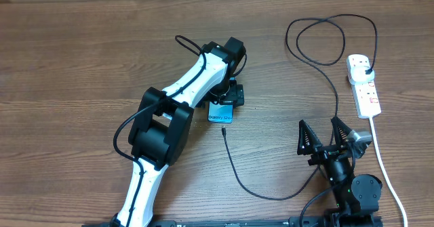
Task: Plug charger to phone and switch on socket
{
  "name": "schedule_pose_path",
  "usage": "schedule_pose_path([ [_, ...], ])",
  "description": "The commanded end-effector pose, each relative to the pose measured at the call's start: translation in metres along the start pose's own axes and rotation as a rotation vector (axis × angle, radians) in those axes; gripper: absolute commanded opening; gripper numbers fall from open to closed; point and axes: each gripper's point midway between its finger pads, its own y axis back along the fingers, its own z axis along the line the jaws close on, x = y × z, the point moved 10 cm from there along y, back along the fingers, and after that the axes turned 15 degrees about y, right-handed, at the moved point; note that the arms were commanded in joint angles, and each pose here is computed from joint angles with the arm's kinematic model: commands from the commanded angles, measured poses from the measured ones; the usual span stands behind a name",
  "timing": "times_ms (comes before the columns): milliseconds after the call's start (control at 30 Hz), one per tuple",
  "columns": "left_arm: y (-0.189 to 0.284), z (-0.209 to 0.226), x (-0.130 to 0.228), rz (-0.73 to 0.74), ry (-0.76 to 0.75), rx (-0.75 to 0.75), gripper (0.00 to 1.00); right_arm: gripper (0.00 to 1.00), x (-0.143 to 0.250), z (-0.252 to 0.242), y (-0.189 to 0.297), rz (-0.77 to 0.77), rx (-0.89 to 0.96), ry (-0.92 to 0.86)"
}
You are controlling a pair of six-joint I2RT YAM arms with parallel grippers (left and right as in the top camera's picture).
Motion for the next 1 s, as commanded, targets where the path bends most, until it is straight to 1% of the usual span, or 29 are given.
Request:
schedule_pose_path([
  [0,-0.023,0.006,0.003,0.031,0.018,-0.074,1.0,1.0,0.002,0.001,0.0,-0.004,-0.01,0.001],
  [267,-0.024,-0.004,-0.014,-0.101,-0.006,-0.019,1.0,1.0,0.002,0.001,0.0,-0.004,-0.01,0.001],
  [400,-0.024,-0.007,-0.017,-0.122,-0.006,-0.003,1.0,1.0,0.002,0.001,0.0,-0.004,-0.01,0.001],
  [433,-0.024,-0.007,-0.016,-0.122,-0.006,-0.004,0.97,1.0,0.002,0.001,0.0,-0.004,-0.009,0.001],
  [467,-0.024,-0.007,-0.016,-0.118,-0.007,-0.007,0.93,1.0,0.002,0.001,0.0,-0.004,-0.01,0.001],
  [633,-0.025,-0.001,-0.01,-0.077,-0.008,-0.048,0.84,1.0,0.002,0.001,0.0,-0.004,-0.01,0.001],
  [800,-0.025,0.006,-0.003,-0.025,-0.009,-0.093,0.8,1.0,0.002,0.001,0.0,-0.004,-0.01,0.001],
  [967,-0.025,0.006,0.005,0.054,-0.006,-0.076,0.77,1.0,0.002,0.001,0.0,-0.004,-0.01,0.001],
])
